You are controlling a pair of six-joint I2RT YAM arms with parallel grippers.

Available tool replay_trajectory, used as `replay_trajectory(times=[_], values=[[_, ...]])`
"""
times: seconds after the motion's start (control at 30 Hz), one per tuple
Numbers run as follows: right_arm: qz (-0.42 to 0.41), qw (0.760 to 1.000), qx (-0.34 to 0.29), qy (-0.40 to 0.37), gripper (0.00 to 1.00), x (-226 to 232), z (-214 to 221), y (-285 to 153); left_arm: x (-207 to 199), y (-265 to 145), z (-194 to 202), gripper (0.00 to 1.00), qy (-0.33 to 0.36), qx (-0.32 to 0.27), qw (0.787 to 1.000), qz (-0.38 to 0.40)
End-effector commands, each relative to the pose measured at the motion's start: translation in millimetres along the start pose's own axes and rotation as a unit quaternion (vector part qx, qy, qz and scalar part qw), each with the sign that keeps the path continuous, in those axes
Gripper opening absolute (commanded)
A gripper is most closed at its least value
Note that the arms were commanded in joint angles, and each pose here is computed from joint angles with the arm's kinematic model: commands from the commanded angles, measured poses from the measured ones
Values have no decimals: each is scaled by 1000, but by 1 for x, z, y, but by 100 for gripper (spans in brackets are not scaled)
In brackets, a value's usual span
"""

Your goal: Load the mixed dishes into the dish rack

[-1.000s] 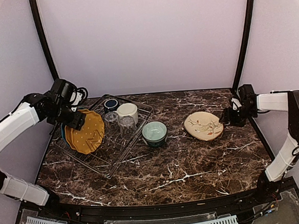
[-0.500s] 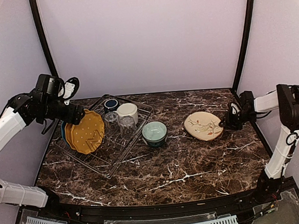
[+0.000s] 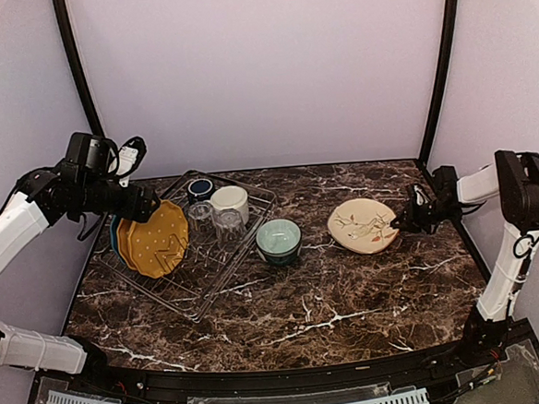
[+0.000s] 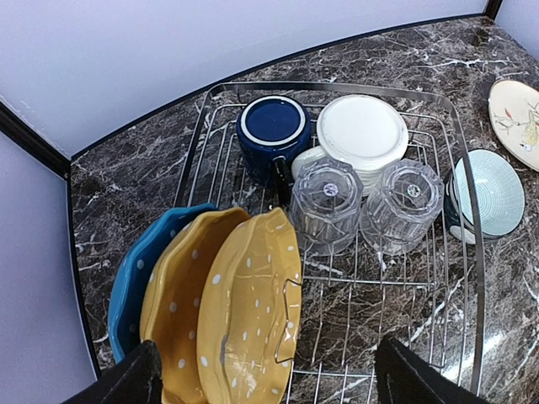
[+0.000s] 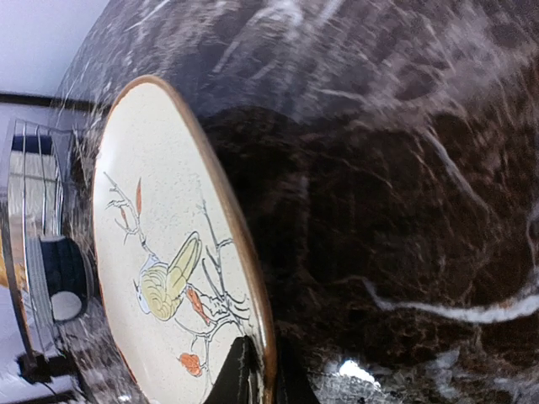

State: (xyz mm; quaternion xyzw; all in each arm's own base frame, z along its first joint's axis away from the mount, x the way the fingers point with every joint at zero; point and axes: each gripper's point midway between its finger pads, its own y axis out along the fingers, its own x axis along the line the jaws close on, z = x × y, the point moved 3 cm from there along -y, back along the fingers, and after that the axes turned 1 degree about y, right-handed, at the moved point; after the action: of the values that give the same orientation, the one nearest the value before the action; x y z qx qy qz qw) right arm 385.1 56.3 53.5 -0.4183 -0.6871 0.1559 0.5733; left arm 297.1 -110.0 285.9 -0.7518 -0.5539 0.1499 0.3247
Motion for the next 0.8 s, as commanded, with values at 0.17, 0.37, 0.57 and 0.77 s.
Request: replay_trajectory(times=[0.17,0.37,0.57,0.77], values=[[-40,998,-17,-49,0,36,-9,-19,-6,-8,-9,89,-20,-27,999,25],[-95,990,-62,-87,0,94,-19,-58,-29,-5,-19,99,-72,-54,990,110],[-143,976,-57,-153,0,172,-7,-69,-63,0,-28,99,-117,-73,968,210],[-205,957,-61,-194,0,243,8,-81,-106,5,-37,99,-138,-94,947,275]])
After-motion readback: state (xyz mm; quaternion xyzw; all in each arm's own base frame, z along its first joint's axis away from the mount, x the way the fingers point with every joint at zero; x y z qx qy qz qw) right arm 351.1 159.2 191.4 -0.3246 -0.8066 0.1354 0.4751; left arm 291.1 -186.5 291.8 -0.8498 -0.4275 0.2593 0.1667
